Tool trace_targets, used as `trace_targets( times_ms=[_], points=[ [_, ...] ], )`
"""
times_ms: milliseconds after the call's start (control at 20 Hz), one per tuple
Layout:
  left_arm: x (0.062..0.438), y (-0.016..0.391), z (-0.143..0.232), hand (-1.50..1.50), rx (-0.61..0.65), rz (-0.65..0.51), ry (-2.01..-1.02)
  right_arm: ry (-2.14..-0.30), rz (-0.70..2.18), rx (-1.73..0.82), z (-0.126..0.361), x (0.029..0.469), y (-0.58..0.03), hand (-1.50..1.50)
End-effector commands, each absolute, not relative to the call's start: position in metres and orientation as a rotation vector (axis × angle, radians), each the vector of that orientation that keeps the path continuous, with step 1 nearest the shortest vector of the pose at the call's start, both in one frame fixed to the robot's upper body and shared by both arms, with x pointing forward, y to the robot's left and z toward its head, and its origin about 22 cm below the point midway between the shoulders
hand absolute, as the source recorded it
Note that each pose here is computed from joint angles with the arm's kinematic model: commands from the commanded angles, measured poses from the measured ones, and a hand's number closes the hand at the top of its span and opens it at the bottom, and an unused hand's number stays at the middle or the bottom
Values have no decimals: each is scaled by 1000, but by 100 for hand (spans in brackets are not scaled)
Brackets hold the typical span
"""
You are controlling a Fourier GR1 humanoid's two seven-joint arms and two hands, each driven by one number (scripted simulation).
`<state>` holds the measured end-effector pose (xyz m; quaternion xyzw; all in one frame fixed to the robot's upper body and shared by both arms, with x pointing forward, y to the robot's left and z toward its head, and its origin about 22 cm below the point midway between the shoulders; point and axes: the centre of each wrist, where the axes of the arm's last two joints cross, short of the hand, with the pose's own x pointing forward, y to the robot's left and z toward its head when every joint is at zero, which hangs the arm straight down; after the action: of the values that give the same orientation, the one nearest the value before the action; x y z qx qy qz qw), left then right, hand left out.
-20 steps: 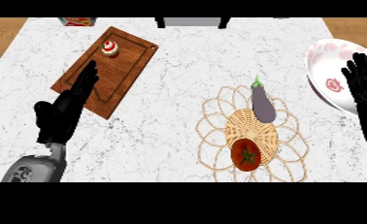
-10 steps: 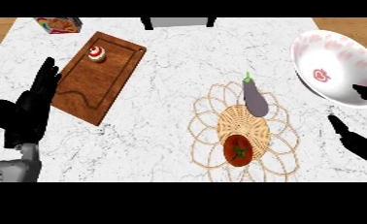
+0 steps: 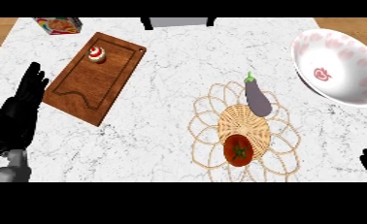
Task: Pick the tomato from the placemat and place it in the bowl
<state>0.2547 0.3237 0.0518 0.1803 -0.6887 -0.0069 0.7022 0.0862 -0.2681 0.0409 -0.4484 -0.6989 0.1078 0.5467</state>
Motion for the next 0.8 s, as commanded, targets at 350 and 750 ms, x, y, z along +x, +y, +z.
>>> trace_targets(
  times_ms=[350, 750],
  points=[
    [274, 316, 69, 0, 343, -79, -1576, -1531, 241, -1245, 102, 24, -208, -150],
    [275, 292, 66, 0, 332, -96, -1605, -1247, 490, -1173, 111, 22, -223, -150]
  ],
)
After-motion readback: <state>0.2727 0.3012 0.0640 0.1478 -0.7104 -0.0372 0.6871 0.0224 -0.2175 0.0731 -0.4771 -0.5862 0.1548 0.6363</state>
